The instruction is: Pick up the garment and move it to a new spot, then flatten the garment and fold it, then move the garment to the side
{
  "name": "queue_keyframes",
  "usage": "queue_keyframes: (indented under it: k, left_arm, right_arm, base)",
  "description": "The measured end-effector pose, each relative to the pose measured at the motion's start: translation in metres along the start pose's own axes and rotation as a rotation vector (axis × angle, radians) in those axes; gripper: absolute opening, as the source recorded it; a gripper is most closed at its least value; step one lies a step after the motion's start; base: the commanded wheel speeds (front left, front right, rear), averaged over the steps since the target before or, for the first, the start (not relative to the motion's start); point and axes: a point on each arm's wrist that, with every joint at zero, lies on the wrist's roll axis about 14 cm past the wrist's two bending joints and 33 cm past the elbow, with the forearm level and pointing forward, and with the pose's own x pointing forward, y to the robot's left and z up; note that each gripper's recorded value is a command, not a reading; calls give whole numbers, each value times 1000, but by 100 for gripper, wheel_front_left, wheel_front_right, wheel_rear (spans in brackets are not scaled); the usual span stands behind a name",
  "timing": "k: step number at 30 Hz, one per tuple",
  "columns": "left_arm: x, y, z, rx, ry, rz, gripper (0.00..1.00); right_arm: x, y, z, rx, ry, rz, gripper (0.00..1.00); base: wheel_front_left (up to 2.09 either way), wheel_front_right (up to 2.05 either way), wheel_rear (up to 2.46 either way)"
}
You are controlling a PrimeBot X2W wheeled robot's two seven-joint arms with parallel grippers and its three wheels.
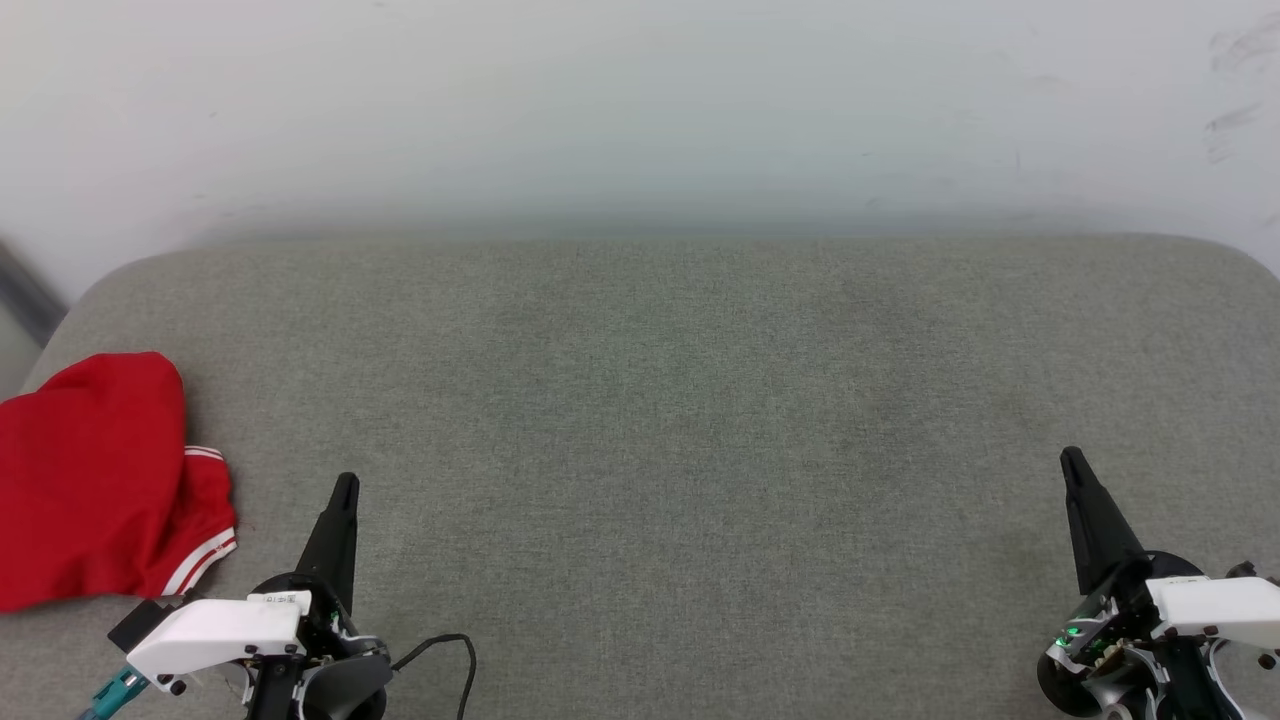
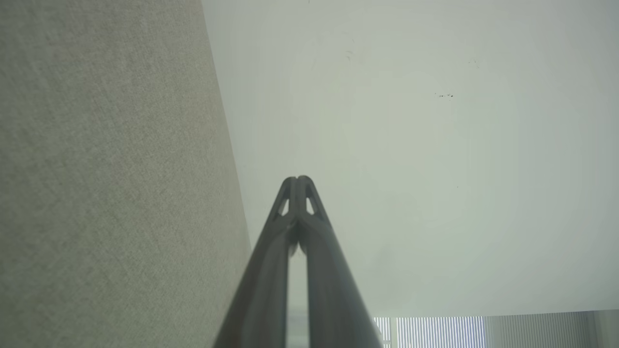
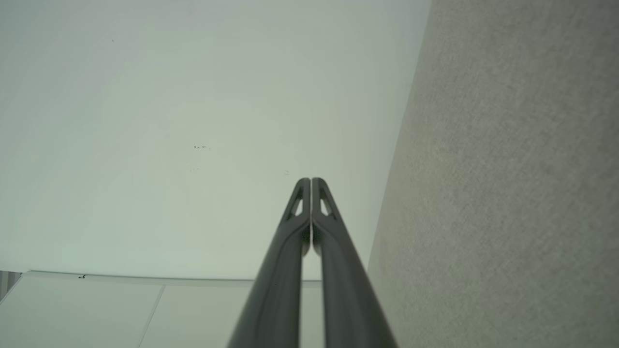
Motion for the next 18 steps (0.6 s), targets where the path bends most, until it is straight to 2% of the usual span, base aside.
queue_keyframes:
  k: [18]
  left_arm:
    - [0, 0, 0, 0, 0, 0, 0]
  right_arm:
    - [0, 0, 0, 0, 0, 0, 0]
  base:
    - [0, 0, 0]
